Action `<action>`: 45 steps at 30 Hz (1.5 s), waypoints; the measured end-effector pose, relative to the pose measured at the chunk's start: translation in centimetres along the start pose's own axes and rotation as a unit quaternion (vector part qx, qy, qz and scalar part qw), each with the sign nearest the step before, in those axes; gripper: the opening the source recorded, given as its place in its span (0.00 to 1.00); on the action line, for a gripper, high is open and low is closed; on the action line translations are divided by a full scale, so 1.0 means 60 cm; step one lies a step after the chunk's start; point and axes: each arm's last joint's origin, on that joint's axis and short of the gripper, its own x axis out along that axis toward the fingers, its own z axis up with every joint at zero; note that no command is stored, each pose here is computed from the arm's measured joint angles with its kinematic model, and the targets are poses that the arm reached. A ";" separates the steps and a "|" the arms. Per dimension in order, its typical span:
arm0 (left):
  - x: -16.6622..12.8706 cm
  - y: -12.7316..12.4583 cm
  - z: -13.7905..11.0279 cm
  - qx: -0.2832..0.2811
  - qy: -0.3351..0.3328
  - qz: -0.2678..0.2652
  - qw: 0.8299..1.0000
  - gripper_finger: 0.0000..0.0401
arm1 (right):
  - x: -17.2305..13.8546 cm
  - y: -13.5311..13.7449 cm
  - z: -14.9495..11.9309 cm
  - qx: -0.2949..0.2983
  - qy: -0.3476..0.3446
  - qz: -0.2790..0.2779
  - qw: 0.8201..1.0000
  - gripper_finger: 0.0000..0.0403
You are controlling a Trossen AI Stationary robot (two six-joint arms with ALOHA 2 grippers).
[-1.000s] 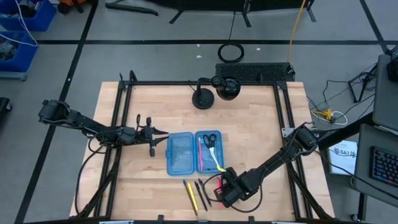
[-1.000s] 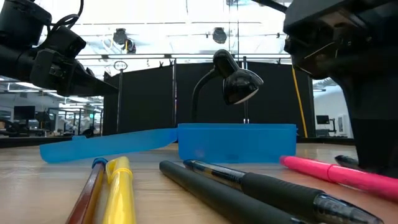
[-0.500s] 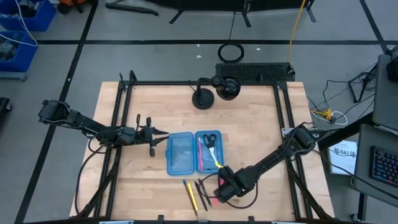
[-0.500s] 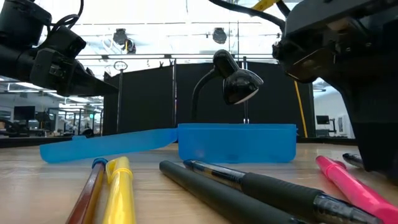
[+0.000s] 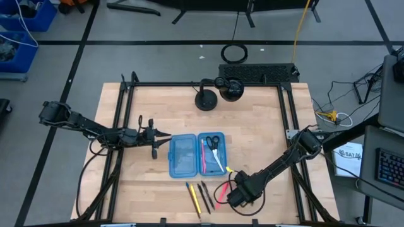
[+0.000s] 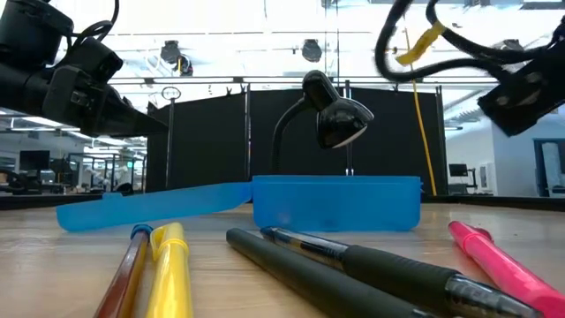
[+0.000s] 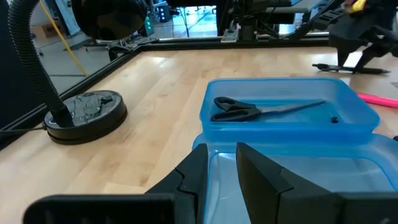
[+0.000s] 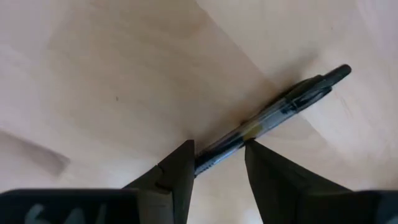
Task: Pick & place school supplies into a supply box
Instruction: Put the right black pen into the blue supply box
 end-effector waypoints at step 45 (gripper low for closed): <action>0.000 0.000 0.000 -0.016 0.001 0.000 1.000 0.22 | 0.014 0.023 -0.089 0.206 -0.097 0.083 0.970 0.33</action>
